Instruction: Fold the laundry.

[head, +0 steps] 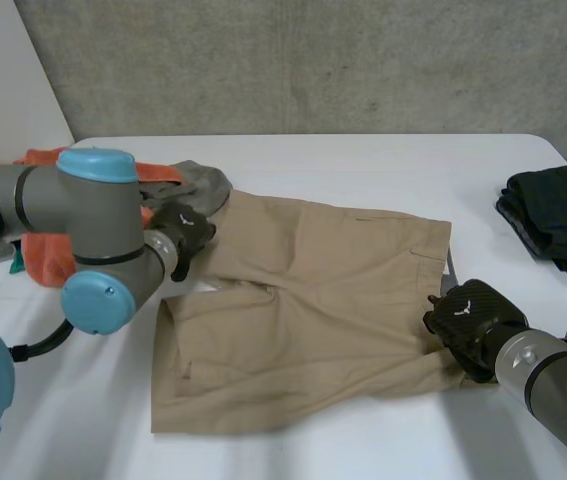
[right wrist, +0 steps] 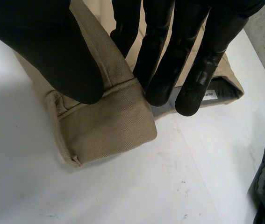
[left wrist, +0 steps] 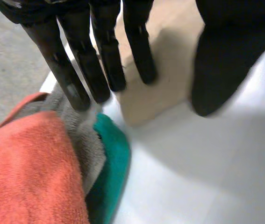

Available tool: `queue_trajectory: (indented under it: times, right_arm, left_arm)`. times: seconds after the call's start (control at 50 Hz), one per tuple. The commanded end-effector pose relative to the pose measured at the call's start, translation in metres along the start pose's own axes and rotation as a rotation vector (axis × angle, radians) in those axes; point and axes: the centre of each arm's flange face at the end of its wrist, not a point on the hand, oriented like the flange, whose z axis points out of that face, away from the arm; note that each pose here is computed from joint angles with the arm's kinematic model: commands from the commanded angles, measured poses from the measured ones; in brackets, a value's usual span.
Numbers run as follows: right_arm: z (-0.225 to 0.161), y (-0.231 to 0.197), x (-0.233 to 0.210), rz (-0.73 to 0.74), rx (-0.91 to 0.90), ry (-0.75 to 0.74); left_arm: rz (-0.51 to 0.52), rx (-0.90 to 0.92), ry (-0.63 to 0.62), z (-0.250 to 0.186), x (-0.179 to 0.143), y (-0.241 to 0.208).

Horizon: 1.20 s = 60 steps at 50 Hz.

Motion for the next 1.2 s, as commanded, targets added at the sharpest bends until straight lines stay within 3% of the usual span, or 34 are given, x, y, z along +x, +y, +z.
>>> queue_trajectory:
  times: [0.02, 0.14, 0.24, 0.52, 0.78, 0.96, 1.14, 1.2]
  right_arm:
    - [0.000, 0.000, 0.000, -0.001, 0.000, 0.001]
    - [0.000, 0.001, -0.002, 0.002, -0.003, -0.005]
    - [0.000, 0.002, -0.002, 0.002, -0.004, -0.006]
    - [0.000, 0.004, -0.001, 0.011, -0.003, -0.011]
    - [0.000, 0.004, -0.001, 0.010, -0.001, -0.013]
    - [0.000, 0.004, -0.002, 0.012, -0.002, -0.014]
    - [0.001, 0.004, -0.001, 0.015, 0.003, -0.008]
    - [0.001, 0.004, -0.001, 0.017, 0.003, -0.008]
  left_arm:
    - [-0.107, 0.149, -0.141, -0.010, -0.024, -0.034]
    - [-0.116, 0.260, -0.162, -0.003, -0.028, -0.045]
    - [-0.103, 0.309, -0.039, 0.015, -0.010, -0.039]
    - [-0.102, 0.154, 0.110, 0.032, 0.017, -0.008]
    - [-0.014, 0.024, -0.013, 0.018, 0.003, 0.002]
    - [-0.008, -0.021, -0.070, 0.006, 0.004, 0.004]
    - [-0.081, -0.046, -0.096, -0.012, 0.012, -0.001]
    - [-0.134, -0.010, -0.120, -0.029, 0.000, -0.015]
